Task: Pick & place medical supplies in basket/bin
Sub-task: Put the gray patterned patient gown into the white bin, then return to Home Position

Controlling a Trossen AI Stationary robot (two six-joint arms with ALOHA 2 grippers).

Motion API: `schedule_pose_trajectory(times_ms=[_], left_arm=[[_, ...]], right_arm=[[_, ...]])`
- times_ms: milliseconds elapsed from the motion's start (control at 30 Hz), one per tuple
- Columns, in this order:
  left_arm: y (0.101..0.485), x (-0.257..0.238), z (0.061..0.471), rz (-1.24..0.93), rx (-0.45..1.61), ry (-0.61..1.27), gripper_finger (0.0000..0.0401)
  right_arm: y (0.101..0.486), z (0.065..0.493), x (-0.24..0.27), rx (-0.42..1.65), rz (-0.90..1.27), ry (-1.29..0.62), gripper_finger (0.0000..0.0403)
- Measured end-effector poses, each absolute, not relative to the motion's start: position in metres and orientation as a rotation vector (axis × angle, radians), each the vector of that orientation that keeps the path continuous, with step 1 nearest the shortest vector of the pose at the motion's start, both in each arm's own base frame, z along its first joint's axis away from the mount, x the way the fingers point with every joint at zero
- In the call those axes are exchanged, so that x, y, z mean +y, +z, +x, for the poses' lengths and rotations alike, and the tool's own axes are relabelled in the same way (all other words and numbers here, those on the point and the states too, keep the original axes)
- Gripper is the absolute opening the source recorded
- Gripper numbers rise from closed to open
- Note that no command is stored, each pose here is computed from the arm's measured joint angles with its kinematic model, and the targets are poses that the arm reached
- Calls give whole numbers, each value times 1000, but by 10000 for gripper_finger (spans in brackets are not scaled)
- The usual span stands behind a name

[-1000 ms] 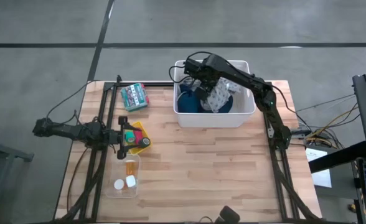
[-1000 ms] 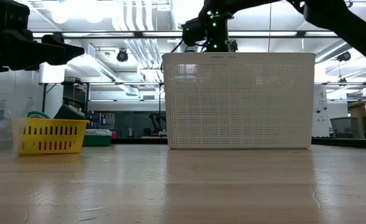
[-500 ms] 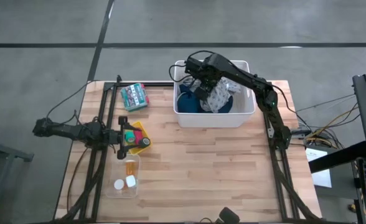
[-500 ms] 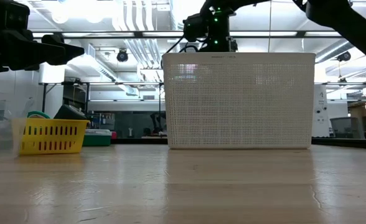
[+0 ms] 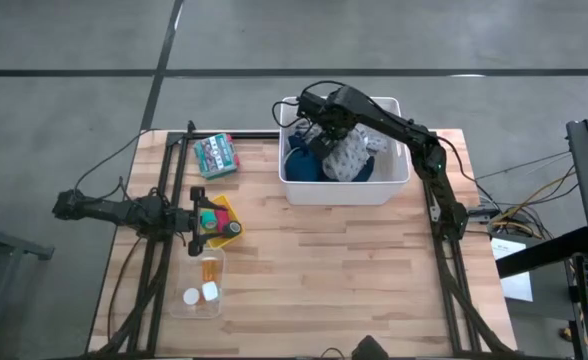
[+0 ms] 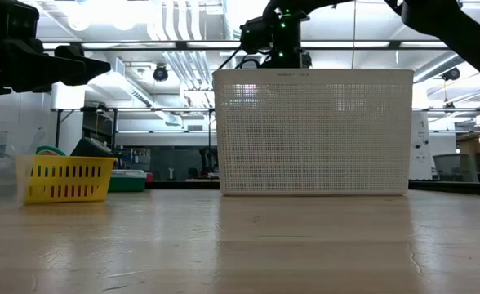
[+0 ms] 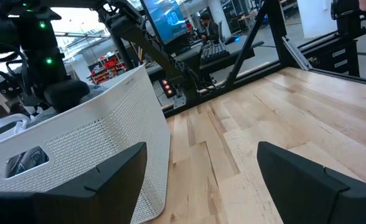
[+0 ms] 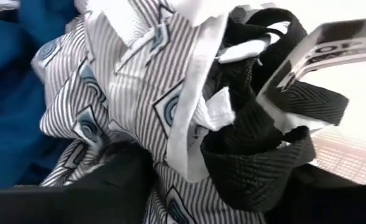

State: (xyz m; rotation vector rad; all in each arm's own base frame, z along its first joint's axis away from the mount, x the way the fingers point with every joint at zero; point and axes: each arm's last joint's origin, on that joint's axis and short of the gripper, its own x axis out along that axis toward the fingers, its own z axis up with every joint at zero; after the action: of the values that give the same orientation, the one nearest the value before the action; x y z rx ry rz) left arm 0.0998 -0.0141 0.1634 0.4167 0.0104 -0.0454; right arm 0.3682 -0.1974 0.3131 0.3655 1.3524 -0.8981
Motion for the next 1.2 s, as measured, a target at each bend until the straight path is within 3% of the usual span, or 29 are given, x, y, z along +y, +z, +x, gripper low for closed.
schedule_pose_trajectory(times_ms=[233, 400, 733, 1200], left_arm=[[163, -14, 100, 417, 10, -45, 310], [163, -14, 100, 417, 10, -46, 310], [163, -14, 100, 417, 10, -46, 310], [163, -14, 100, 417, 11, -46, 310]], right_arm=[[313, 369, -198, 1342, 376, -882, 330], [314, 369, -199, 1353, 344, -854, 373], [323, 365, -196, 1337, 340, -833, 380], [407, 320, -161, 1077, 378, -654, 380]])
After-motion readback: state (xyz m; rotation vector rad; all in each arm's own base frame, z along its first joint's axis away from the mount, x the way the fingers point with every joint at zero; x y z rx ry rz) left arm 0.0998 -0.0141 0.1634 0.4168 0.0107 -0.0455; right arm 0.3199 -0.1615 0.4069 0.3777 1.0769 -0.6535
